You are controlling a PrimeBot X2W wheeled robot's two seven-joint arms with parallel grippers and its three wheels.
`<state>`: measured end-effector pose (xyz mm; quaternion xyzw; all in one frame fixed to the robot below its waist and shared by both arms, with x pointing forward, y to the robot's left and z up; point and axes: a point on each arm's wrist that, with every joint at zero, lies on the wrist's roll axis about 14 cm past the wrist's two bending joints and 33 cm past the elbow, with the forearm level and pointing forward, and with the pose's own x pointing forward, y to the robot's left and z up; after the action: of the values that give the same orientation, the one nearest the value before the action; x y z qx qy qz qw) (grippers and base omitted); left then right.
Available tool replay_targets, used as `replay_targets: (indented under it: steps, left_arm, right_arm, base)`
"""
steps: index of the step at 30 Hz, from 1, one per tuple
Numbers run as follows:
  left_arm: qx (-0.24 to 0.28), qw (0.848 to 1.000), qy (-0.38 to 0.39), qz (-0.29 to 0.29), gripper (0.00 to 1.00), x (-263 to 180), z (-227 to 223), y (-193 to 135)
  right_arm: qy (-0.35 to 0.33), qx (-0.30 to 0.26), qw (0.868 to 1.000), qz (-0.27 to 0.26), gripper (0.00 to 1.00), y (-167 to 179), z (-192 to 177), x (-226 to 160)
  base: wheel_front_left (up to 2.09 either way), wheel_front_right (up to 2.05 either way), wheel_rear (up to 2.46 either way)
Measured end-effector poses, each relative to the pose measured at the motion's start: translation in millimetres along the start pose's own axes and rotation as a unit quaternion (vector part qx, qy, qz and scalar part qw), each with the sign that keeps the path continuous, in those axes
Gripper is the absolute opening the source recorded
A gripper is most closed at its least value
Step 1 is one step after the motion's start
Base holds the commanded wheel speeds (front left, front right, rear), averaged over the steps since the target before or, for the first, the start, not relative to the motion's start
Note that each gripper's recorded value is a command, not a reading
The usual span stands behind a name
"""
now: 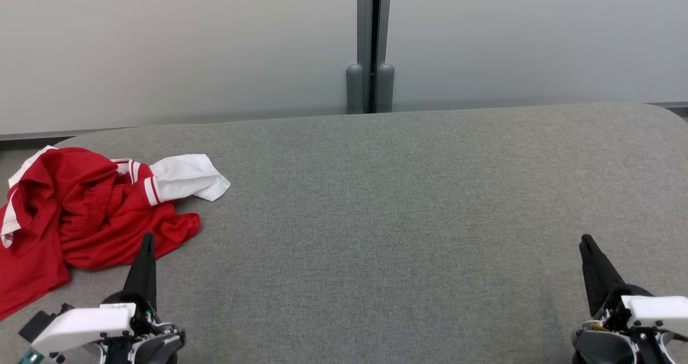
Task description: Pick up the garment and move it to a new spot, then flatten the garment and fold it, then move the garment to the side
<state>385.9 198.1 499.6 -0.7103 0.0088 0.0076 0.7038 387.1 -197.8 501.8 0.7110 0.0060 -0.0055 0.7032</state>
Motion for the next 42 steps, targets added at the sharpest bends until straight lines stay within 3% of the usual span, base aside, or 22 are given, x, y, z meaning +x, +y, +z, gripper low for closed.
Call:
replay_targets:
  steps: [6,18,28,42]
  left_arm:
    - [-0.003,1.0,-0.003,0.024,1.0,-8.4,-4.2,16.7]
    - [0.069,0.997,-0.005,0.025,1.0,-9.1,-9.7,16.3]
    - [0.174,0.984,-0.001,0.034,1.0,-12.5,-13.6,18.7]
    - [0.315,0.948,0.008,0.047,1.0,-20.3,-17.2,28.7]
  right_arm:
    - [0.0,-0.001,1.0,-0.023,1.0,-15.8,-5.6,-7.3]
    - [0.006,-0.127,0.992,-0.014,1.0,-8.3,-14.0,-6.7]
    - [0.015,-0.25,0.968,0.001,1.0,-1.6,-22.1,-10.7]
    - [0.024,-0.364,0.931,0.014,1.0,-0.4,-31.6,-16.1]
  base:
    - [0.0,0.0,0.0]
    - [0.0,0.0,0.0]
    - [0.0,0.0,0.0]
    - [0.0,0.0,0.0]
